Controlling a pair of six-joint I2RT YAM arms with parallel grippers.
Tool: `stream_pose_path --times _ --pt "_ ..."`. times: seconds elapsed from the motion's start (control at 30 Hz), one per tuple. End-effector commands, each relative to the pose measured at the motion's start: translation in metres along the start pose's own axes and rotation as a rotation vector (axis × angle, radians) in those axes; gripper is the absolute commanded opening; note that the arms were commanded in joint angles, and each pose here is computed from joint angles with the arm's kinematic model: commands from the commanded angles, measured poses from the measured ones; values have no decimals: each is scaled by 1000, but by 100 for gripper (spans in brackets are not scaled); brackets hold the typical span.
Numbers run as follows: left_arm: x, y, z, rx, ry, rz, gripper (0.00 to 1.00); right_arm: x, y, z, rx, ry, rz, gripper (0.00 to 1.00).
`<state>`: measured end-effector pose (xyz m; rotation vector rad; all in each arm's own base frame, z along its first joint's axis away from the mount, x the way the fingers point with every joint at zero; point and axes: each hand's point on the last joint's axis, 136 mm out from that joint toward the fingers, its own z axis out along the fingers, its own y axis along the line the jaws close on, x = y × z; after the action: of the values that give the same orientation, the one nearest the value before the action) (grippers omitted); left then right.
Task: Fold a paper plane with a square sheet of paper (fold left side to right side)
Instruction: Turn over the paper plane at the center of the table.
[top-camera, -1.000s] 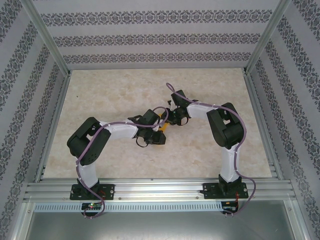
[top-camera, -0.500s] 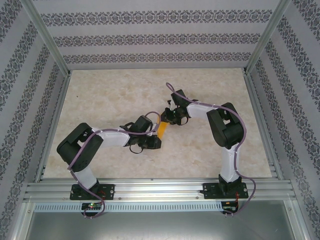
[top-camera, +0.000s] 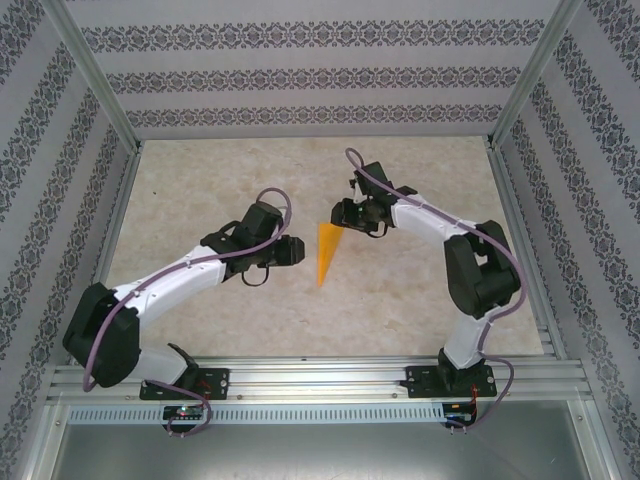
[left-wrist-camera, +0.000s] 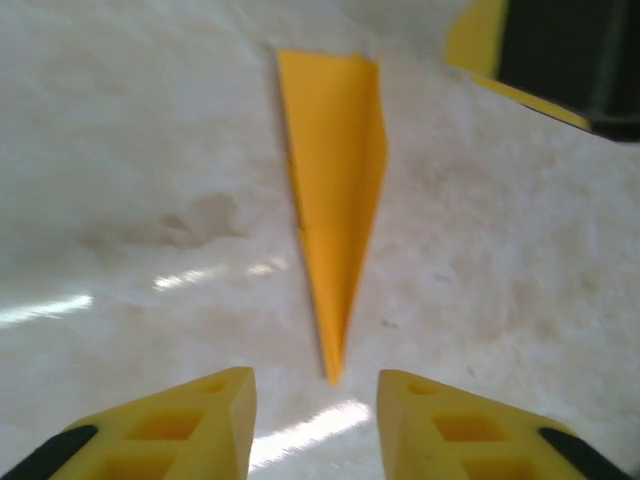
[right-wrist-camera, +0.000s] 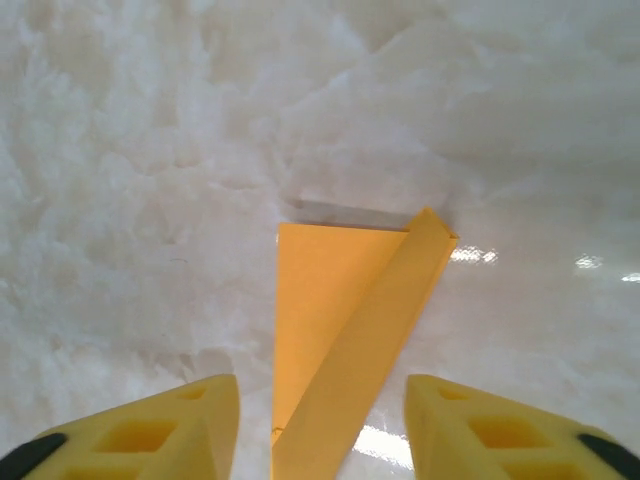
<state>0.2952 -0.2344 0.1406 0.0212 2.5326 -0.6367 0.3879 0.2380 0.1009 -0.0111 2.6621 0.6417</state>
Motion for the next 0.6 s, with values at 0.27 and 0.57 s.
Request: stream_pose_path --times 0.27,0.57 --pt "-22 44 -15 -246 -141 -69 54 47 -5 29 202 50 -20 60" --pt "-17 48 -14 -256 -130 -71 55 61 -23 33 165 114 46 15"
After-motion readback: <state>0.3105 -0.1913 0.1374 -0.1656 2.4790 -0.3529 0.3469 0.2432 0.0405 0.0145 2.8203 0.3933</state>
